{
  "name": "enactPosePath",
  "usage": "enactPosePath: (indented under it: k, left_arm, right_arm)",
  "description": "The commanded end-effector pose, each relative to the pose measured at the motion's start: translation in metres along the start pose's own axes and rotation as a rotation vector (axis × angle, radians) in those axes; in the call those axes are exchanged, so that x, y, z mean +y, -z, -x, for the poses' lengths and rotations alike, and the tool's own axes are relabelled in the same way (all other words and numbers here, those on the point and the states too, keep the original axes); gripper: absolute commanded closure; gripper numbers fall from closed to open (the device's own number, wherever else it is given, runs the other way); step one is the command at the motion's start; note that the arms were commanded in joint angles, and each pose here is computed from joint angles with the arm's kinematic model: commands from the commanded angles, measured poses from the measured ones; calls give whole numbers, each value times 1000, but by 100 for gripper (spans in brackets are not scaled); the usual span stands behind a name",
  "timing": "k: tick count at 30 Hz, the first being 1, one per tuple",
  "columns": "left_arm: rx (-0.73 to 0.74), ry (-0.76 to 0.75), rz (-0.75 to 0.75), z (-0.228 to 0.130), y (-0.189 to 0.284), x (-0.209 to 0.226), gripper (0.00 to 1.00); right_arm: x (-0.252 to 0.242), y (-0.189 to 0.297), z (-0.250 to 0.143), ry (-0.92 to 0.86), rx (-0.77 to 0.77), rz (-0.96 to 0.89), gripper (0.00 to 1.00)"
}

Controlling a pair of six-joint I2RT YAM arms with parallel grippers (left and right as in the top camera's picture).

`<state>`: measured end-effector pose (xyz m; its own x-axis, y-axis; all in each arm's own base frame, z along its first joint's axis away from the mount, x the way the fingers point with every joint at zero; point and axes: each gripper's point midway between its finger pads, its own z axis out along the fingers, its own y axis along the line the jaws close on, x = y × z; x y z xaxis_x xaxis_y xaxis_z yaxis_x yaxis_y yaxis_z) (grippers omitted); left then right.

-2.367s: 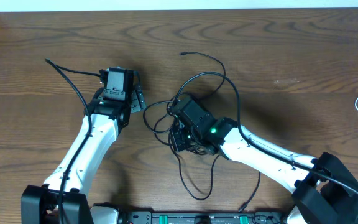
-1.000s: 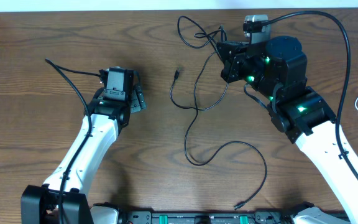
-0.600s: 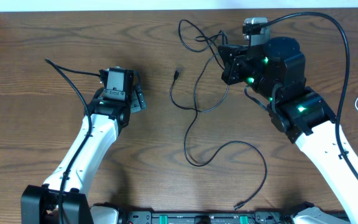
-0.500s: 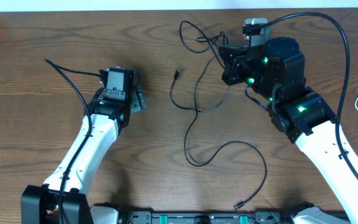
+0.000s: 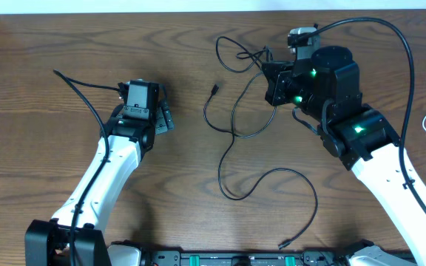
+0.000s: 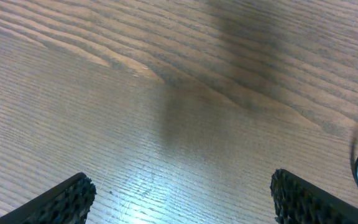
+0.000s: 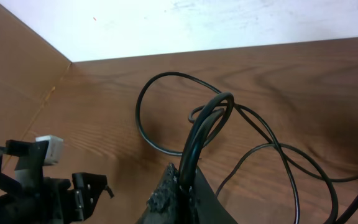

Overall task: Untangle cables
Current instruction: 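Move the left gripper right toward the black cables held by the right gripper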

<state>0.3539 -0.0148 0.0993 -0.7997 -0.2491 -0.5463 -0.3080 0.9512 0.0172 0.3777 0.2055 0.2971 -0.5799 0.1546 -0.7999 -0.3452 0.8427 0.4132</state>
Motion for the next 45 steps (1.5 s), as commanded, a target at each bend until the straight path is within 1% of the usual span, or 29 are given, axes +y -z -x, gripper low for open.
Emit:
enactPosePath:
  k: [1,4,10,13,16,21,27,33,39,45]
  left_arm:
    - [-19,22,-7,6,6,0,9]
    - [12,23,-109,2,7,-18,9]
    - [138,14,-533,-14,31,-88,9]
    - [129,4,-680,-8,46,-110,9]
    - [92,4,-789,4,59,-127,9]
    - [79,68,-917,18,77,-144,9]
    - [55,99,-1099,36,108,-163,9]
    - [59,158,-1209,49,130,-173,9]
    - [57,180,-1220,53,133,-173,9]
    - [58,212,-1200,56,129,-172,9]
  right_arm:
    - [2,9,13,19,-34,-5,99]
    - [3,8,13,18,-34,0,99]
    - [5,8,12,17,-29,15,99]
    - [7,8,11,16,-25,23,99]
    - [12,8,9,18,-14,47,99]
    - [11,8,5,16,0,41,99]
    - [8,6,-1,15,24,30,99]
    - [6,4,-4,12,37,25,99]
    - [9,4,-5,13,43,36,99]
    - [22,5,-11,15,70,101,99]
